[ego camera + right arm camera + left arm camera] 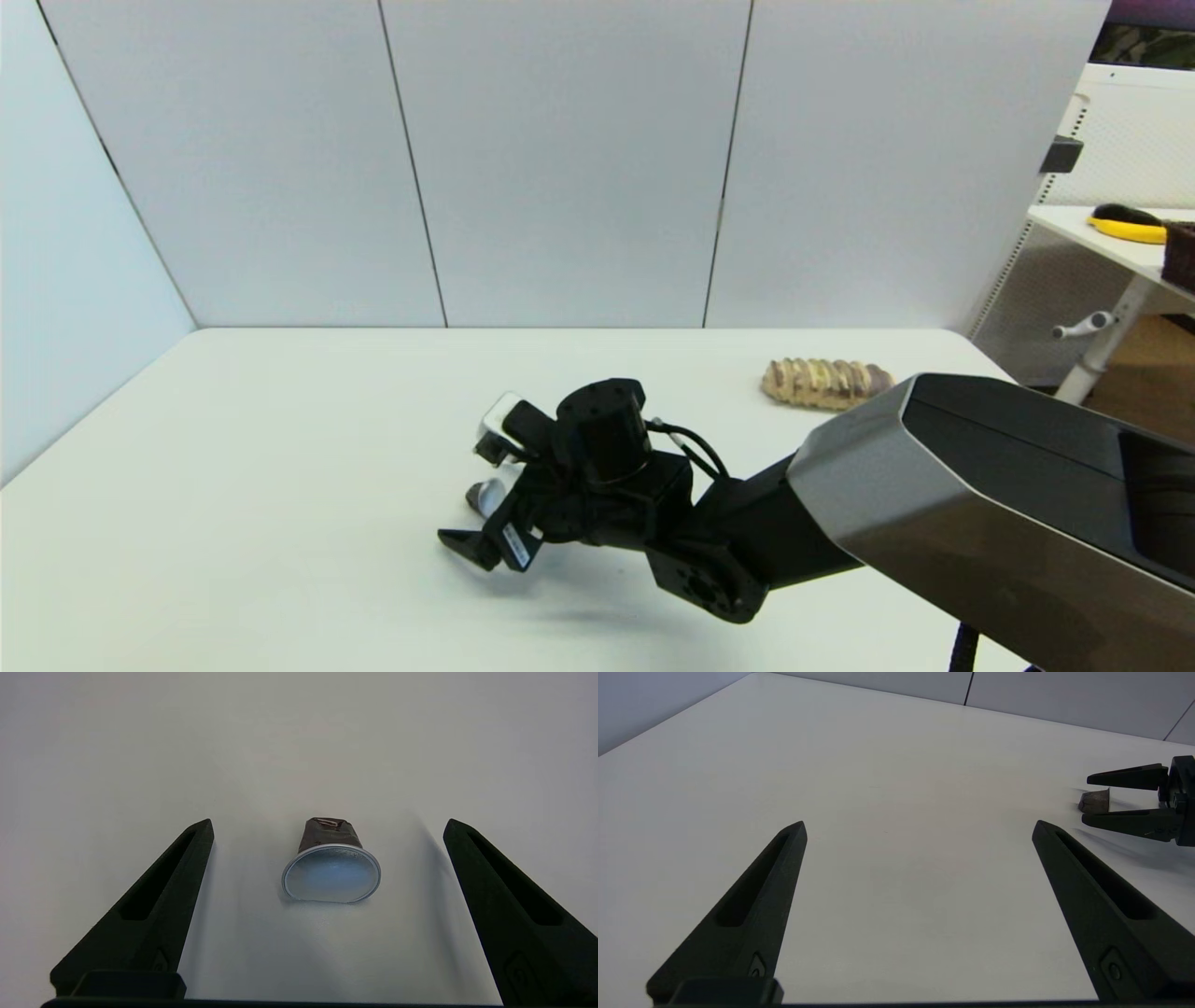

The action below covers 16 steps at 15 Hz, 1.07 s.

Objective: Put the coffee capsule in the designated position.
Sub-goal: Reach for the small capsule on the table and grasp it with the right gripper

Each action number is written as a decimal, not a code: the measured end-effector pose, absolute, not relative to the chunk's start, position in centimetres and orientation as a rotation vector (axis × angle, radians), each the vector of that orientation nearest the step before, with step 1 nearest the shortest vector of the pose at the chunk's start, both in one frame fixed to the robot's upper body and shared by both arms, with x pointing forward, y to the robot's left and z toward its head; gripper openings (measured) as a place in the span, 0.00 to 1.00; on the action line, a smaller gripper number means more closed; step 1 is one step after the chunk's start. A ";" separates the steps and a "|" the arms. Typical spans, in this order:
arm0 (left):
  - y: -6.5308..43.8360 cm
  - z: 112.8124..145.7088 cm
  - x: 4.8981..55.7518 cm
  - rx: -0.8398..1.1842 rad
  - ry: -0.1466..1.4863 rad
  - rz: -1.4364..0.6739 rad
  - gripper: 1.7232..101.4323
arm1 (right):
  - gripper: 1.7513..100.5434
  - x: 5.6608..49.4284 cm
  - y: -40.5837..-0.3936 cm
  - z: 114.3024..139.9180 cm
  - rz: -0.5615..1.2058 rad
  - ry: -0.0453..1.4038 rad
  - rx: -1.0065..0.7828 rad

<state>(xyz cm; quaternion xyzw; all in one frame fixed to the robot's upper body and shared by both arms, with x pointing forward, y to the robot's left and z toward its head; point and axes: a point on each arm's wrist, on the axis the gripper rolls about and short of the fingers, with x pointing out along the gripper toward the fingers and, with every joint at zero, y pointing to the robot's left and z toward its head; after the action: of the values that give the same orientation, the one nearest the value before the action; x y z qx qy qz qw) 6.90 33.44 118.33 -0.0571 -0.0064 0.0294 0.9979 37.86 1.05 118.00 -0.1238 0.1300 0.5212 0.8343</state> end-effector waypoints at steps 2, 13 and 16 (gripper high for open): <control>33.4 118.3 6.9 -0.114 -0.013 0.058 0.96 | 0.97 37.9 1.0 118.0 1.104 0.278 -0.262; 33.4 118.3 6.9 -0.114 -0.013 0.058 0.96 | 0.97 37.2 0.8 118.5 1.112 0.279 -0.256; 33.4 118.3 6.9 -0.114 -0.013 0.058 0.96 | 0.97 36.8 0.8 118.5 1.118 0.284 -0.260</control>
<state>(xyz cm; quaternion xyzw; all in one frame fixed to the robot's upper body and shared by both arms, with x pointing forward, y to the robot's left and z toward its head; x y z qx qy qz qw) 6.90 33.44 118.33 -0.0570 -0.0063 0.0289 0.9979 36.79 0.80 118.50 -0.1225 0.1339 0.5271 0.8302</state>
